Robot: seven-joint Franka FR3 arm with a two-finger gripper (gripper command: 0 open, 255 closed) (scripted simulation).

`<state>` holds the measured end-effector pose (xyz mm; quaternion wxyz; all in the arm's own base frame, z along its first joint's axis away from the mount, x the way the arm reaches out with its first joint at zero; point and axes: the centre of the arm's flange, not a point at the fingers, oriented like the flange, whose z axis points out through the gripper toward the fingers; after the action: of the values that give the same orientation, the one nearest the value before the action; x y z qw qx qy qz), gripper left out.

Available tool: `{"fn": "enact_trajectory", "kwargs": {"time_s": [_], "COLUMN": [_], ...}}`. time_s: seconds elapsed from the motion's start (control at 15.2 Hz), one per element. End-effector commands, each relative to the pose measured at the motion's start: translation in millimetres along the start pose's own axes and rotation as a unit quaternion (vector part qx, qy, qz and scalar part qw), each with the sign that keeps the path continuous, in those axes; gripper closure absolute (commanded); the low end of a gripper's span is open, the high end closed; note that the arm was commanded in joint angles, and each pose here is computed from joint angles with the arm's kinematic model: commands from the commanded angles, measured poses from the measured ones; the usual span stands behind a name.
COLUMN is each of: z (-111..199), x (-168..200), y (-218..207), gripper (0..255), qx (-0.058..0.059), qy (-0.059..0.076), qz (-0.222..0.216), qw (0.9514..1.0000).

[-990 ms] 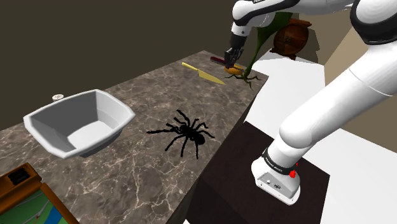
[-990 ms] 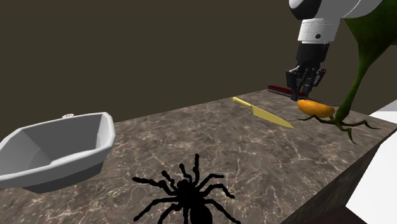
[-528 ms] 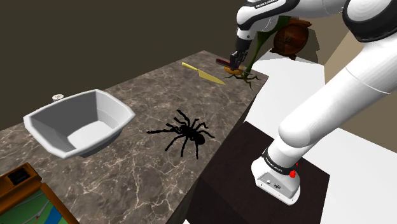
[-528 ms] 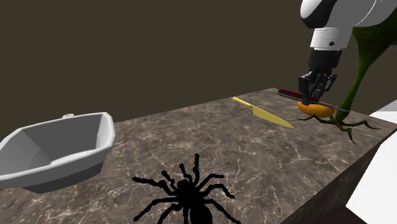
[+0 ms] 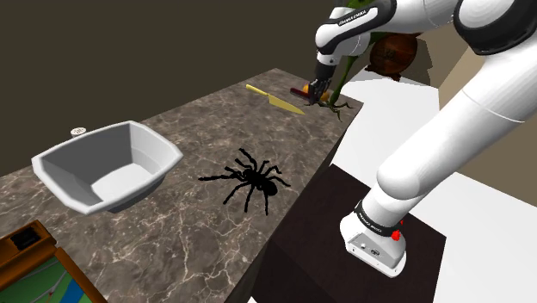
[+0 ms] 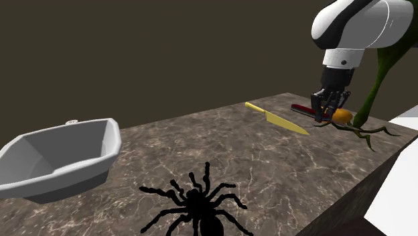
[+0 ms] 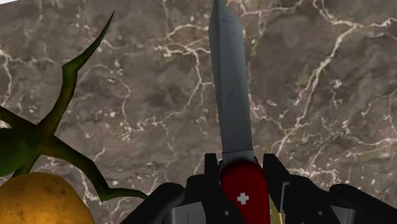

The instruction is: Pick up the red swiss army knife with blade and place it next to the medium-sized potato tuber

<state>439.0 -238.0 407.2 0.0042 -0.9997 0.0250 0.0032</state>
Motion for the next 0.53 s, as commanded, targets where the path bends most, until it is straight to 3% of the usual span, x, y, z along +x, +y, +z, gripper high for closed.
{"fn": "enact_trajectory", "kwargs": {"time_s": [0.0,0.46], "z": [11.3,48.3], "x": [0.1,0.3], "y": [0.3,0.6], "gripper": [255,255], "qx": [0.000,0.000], "qy": [0.000,0.000], "qz": [0.000,0.000], "qw": [1.0000,1.0000]}}
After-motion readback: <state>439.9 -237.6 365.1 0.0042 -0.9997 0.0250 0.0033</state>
